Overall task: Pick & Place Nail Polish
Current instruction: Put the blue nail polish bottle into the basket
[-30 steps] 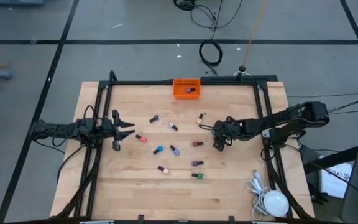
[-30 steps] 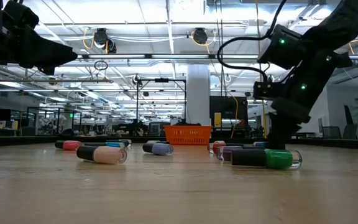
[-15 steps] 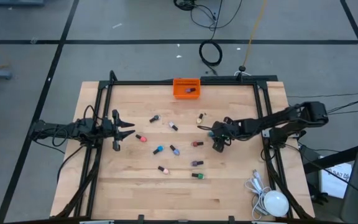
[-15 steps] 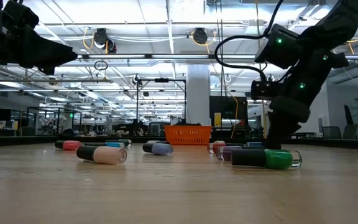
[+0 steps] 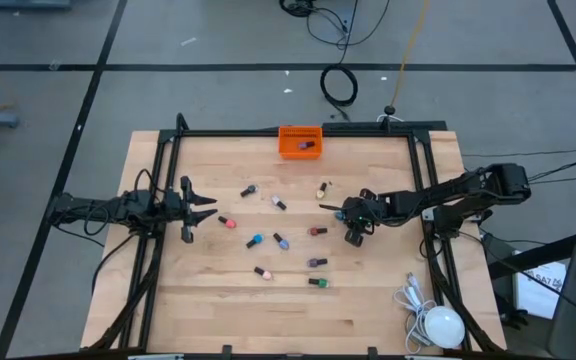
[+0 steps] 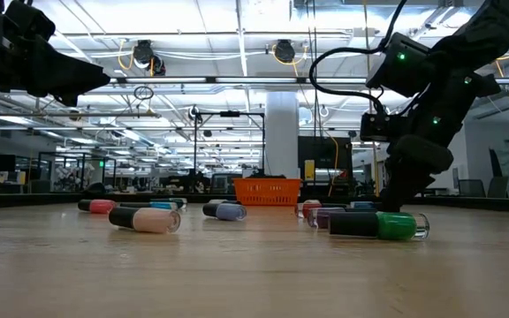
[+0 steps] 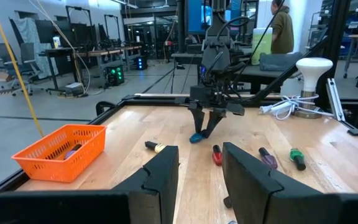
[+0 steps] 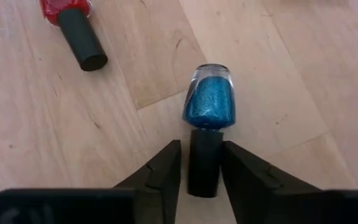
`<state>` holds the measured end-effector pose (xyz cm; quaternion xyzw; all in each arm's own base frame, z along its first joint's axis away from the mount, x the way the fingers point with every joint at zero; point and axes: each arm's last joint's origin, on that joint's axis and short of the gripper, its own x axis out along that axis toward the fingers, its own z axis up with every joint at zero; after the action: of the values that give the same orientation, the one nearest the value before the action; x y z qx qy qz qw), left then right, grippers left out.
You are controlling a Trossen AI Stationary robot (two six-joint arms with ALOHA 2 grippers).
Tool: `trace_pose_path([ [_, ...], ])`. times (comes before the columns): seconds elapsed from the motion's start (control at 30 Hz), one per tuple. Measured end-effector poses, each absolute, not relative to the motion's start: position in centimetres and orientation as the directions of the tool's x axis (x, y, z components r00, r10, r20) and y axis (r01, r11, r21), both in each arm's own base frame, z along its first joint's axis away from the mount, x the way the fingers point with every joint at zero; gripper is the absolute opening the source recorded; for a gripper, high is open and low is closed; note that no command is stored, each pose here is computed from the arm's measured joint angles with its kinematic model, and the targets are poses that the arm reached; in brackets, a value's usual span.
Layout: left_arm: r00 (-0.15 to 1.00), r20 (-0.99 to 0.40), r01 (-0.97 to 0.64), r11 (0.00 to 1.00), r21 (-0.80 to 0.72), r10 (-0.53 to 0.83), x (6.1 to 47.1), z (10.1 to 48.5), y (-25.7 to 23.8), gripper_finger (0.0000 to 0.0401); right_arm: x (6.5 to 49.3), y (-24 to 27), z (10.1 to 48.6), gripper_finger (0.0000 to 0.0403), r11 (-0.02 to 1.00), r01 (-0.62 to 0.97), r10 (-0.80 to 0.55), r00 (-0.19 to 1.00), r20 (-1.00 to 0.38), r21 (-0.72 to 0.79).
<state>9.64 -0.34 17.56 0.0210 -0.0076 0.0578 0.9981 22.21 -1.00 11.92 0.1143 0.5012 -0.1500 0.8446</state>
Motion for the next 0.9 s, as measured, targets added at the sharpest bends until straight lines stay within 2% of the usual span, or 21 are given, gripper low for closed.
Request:
trace_pose_path([
  [0.3, 0.993, 0.017, -0.116, 0.992, 0.041, 0.115, 9.6, 17.6, -0.3, 0.0124, 22.2, -1.0, 11.9, 0.0055, 0.93, 0.364, -0.139, 0.452, -0.881, 0.041],
  [0.63, 0.993, 0.017, -0.116, 0.992, 0.041, 0.115, 9.6, 17.6, -0.3, 0.0124, 22.2, -1.0, 12.6, 0.0053, 0.934, 0.351, -0.123, 0.502, -0.856, 0.071],
  [0.9, 0.993, 0.018, -0.117, 0.992, 0.041, 0.116, 9.6, 17.6, -0.3, 0.0124, 22.5, -1.0, 14.7, 0.0053, 0.93, 0.347, -0.137, 0.626, -0.768, 0.118],
])
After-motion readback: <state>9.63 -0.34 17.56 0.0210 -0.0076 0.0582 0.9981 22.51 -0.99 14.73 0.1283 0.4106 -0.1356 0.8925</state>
